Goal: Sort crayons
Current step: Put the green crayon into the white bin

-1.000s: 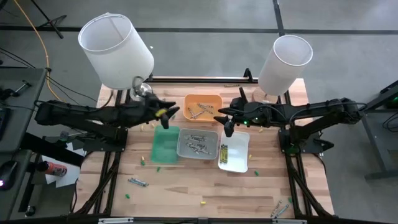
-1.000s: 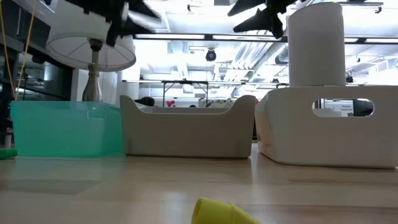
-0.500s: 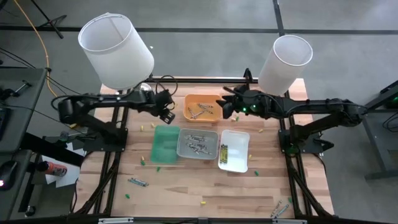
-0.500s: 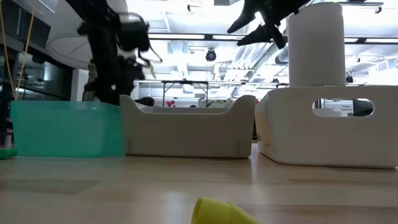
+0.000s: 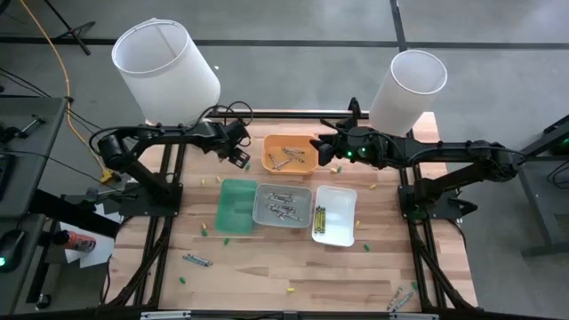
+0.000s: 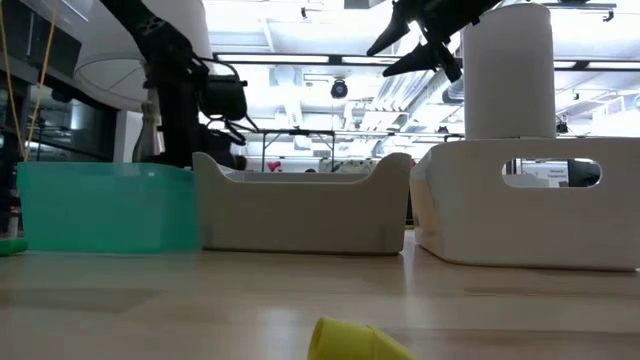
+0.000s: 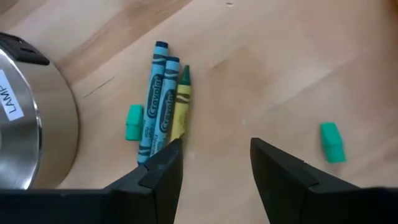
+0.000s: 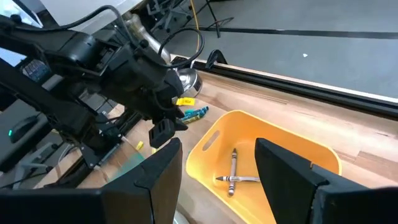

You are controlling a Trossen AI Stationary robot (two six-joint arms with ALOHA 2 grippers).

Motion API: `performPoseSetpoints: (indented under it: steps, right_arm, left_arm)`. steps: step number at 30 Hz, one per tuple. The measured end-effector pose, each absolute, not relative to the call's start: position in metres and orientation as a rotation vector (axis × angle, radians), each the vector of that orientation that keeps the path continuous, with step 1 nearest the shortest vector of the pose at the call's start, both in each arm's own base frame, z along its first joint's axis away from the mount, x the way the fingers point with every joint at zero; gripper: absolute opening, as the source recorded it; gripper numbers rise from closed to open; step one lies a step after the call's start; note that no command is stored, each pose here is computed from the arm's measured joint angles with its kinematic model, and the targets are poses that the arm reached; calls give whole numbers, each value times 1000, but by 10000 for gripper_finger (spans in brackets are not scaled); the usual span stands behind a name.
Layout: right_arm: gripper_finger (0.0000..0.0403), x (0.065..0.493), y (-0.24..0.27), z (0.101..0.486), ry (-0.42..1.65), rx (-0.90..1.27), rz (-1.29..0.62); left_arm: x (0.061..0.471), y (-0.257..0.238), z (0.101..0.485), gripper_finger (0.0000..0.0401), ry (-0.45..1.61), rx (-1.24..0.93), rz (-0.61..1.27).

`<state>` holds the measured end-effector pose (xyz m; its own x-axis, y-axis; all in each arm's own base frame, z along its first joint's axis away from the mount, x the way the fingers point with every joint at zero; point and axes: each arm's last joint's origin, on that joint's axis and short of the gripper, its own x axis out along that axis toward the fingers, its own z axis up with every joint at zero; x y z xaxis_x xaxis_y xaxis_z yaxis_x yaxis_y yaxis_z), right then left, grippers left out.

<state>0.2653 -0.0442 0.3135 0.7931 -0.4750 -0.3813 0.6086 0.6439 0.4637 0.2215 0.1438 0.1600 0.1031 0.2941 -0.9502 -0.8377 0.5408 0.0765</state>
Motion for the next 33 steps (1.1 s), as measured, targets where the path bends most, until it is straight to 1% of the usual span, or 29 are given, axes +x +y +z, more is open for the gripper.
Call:
performPoseSetpoints:
  steps: [13, 24, 26, 28, 33]
  right_arm:
    - [196, 264, -44, 311, 272, 564, -624]
    - [196, 262, -44, 308, 314, 556, -636]
    - [196, 263, -44, 308, 315, 556, -636]
    - [196, 263, -44, 308, 315, 556, -636]
    - [196, 263, -44, 308, 315, 556, -636]
  left_arm:
    - [221, 154, 136, 172, 1273, -606, 929]
    - [223, 154, 132, 170, 1281, -631, 906]
    - [223, 153, 132, 161, 1285, -634, 891]
    - [223, 153, 132, 143, 1288, -642, 880]
    - [223, 152, 132, 80, 1292, -664, 843]
